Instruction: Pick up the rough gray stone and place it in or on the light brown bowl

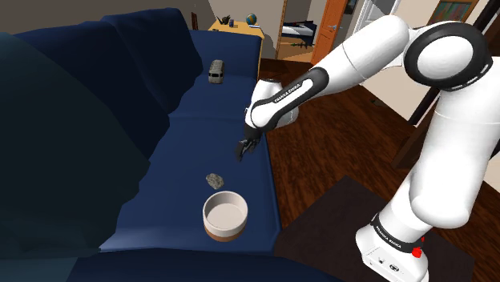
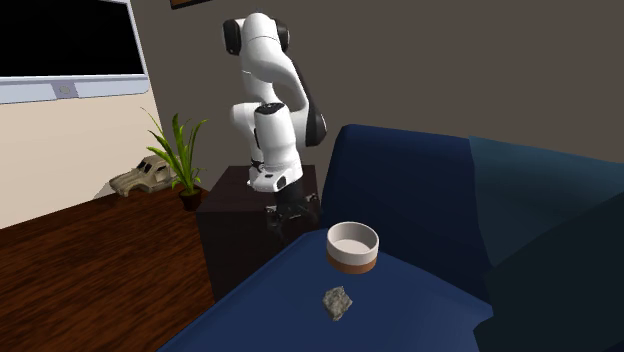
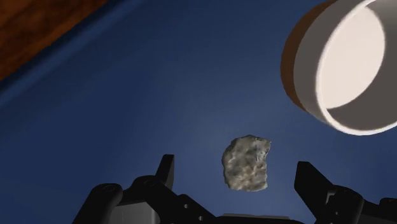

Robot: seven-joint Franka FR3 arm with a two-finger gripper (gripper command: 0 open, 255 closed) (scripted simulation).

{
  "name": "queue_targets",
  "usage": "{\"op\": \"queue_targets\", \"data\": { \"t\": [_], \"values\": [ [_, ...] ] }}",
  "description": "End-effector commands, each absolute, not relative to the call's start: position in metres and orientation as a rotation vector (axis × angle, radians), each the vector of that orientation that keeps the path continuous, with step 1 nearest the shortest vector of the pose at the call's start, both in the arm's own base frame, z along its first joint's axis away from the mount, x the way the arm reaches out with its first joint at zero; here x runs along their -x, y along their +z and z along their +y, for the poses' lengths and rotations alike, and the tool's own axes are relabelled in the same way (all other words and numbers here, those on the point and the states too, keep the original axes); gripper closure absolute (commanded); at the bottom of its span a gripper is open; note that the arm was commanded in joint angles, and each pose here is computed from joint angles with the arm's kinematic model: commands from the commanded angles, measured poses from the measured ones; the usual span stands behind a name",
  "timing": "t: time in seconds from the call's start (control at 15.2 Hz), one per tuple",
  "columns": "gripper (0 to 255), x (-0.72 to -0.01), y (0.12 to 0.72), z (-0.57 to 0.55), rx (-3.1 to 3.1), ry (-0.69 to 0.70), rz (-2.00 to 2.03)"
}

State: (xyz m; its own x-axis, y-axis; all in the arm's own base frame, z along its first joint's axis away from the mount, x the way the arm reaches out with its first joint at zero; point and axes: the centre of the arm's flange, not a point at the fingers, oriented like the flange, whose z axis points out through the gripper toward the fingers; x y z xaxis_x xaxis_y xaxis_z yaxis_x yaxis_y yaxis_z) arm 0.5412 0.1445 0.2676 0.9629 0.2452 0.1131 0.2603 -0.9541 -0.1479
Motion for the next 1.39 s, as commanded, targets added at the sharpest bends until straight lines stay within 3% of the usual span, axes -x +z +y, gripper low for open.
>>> {"op": "queue_targets", "data": {
  "t": [0.0, 0.73, 1.32],
  "values": [
    [0, -0.553, 0.247, 0.158, 2.94, -0.154, -0.411],
    [0, -0.628, 0.151, 0.229, 2.875, -0.224, -0.559],
    [0, -0.636, 0.108, 0.242, 2.872, -0.228, -0.567]
  ]
}}
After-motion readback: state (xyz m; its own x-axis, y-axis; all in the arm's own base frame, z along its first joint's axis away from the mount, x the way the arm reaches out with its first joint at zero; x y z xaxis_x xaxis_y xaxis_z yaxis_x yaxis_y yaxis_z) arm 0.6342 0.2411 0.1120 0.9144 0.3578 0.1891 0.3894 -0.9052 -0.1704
